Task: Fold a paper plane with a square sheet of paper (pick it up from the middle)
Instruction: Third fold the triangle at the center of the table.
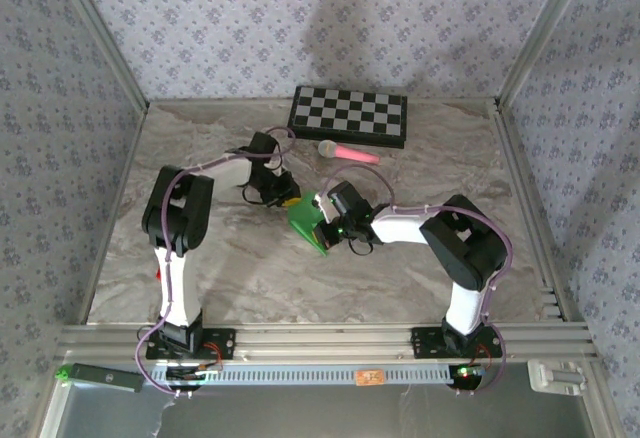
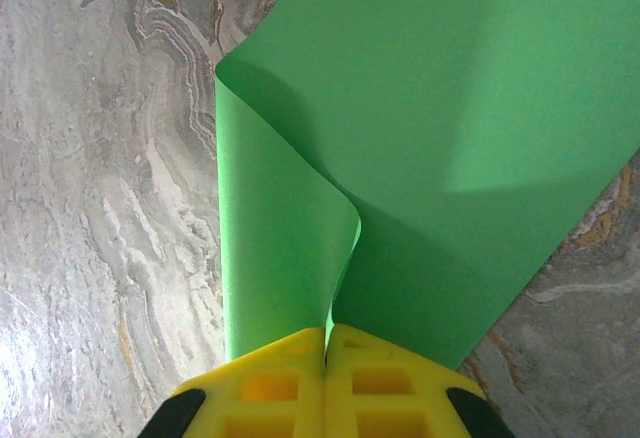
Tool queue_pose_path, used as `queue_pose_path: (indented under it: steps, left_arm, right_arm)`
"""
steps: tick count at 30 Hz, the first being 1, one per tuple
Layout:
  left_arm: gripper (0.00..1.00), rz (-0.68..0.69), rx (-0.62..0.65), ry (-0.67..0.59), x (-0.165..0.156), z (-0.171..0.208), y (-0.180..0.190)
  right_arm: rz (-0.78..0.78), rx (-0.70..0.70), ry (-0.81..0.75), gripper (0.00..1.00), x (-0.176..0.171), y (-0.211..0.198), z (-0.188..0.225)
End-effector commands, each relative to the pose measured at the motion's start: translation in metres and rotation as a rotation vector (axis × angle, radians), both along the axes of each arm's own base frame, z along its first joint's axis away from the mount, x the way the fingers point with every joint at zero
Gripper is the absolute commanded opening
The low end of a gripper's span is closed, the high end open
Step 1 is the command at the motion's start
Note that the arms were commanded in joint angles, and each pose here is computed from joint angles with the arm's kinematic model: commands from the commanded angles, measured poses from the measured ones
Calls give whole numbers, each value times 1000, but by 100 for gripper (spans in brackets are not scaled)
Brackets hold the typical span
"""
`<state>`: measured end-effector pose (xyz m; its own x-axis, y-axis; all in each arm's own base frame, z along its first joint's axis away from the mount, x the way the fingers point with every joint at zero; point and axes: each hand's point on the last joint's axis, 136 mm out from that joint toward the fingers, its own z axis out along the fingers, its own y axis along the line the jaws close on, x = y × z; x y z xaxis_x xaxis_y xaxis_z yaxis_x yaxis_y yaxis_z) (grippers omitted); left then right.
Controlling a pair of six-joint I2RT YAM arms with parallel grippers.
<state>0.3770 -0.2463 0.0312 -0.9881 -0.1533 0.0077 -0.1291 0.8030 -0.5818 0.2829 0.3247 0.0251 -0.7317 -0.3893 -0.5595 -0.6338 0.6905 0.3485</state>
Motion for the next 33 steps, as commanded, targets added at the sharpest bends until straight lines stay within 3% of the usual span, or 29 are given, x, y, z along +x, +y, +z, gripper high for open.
queue_pose_path:
  steps: [1,15,33]
  left_arm:
    - [14,-21,11,28,-8,-7,-2]
    - [3,-89,98,81,-23,-33,2]
    - [0,-121,119,84,-26,-39,2]
  right_arm:
    - [-4,-47,41,0,-5,-4,-15]
    - [0,13,0,0,4,3,7]
    - [-10,-11,8,0,6,1,1]
